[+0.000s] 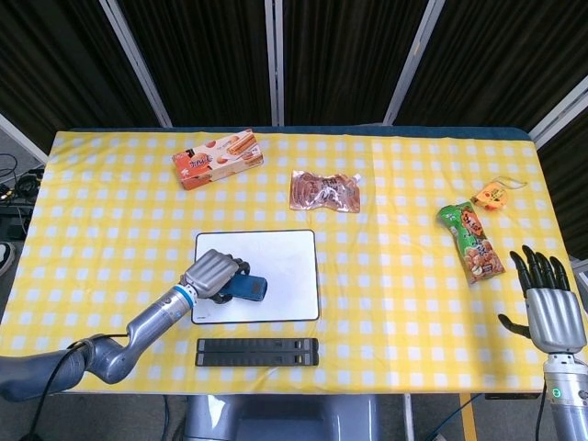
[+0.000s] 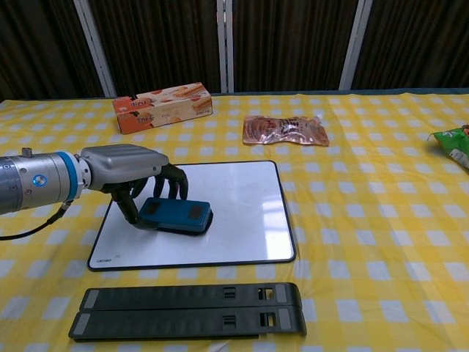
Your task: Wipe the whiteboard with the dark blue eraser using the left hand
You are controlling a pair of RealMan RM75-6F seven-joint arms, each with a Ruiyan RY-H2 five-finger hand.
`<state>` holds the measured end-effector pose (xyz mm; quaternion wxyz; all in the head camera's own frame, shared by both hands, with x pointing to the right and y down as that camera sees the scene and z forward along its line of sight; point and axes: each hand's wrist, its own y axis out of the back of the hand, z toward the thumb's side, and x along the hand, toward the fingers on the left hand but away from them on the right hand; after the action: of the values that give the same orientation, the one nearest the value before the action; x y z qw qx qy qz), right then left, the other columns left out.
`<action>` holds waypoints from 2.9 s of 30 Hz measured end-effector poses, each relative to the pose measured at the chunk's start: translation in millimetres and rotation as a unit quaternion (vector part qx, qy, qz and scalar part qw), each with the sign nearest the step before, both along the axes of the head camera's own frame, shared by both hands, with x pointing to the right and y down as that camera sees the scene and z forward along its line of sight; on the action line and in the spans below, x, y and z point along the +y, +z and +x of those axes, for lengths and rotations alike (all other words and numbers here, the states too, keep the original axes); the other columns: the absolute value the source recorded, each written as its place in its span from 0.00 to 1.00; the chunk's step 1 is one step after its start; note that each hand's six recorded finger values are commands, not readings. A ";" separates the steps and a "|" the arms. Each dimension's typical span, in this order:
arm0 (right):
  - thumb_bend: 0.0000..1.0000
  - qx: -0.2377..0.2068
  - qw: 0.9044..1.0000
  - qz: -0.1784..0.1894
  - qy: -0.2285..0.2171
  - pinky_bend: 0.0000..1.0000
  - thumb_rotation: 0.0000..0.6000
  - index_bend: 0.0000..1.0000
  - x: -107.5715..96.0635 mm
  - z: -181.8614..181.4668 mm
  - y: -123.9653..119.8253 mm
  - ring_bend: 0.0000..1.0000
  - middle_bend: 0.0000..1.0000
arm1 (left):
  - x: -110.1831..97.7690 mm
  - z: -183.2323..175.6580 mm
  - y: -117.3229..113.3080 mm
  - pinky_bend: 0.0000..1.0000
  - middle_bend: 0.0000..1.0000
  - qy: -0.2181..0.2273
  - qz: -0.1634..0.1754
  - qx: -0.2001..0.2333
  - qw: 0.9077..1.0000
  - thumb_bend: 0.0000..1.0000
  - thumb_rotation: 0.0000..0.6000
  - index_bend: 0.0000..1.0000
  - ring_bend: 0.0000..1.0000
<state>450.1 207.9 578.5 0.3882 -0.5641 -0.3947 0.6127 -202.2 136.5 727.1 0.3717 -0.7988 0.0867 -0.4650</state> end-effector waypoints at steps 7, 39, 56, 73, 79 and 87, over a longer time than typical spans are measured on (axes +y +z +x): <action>0.00 0.001 1.000 -0.001 0.001 0.00 1.00 0.00 0.5 1.0 0.5 0.00 0.00 | -11.5 -15.5 9.5 0.52 0.36 -0.023 0.007 -0.017 1.000 0.33 1.00 0.54 0.46; 0.00 0.001 1.000 0.000 0.000 0.00 1.00 0.00 0.8 -0.1 -0.3 0.00 0.00 | 0.7 -9.3 4.1 0.52 0.36 -0.010 -0.012 0.015 1.000 0.33 1.00 0.55 0.46; 0.00 0.002 1.000 0.000 -0.001 0.00 1.00 0.00 0.9 -1.0 -0.4 0.00 0.00 | -27.3 -40.5 13.7 0.52 0.36 -0.055 0.009 -0.023 0.998 0.33 1.00 0.55 0.46; 0.00 -0.001 1.000 0.003 -0.003 0.00 1.00 0.00 1.5 -3.6 -2.8 0.00 0.00 | -68.4 -104.6 -1.7 0.52 0.36 -0.113 0.055 -0.057 0.990 0.33 1.00 0.55 0.46; 0.00 -0.003 1.000 0.002 -0.004 0.00 1.00 0.00 1.3 -4.5 -3.0 0.00 0.00 | -57.5 -151.0 8.0 0.52 0.36 -0.112 0.057 -0.107 0.986 0.33 1.00 0.55 0.46; 0.00 -0.006 1.000 0.001 -0.014 0.00 1.00 0.00 1.8 -11.7 -1.8 0.00 0.00 | -47.8 -174.5 8.1 0.12 0.00 -0.114 0.059 -0.110 0.986 0.00 1.00 0.01 0.02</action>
<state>438.4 209.7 576.7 0.3947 -0.5726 -0.3902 0.6034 -376.7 88.7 735.3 0.3701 -0.7042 0.1633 -0.5835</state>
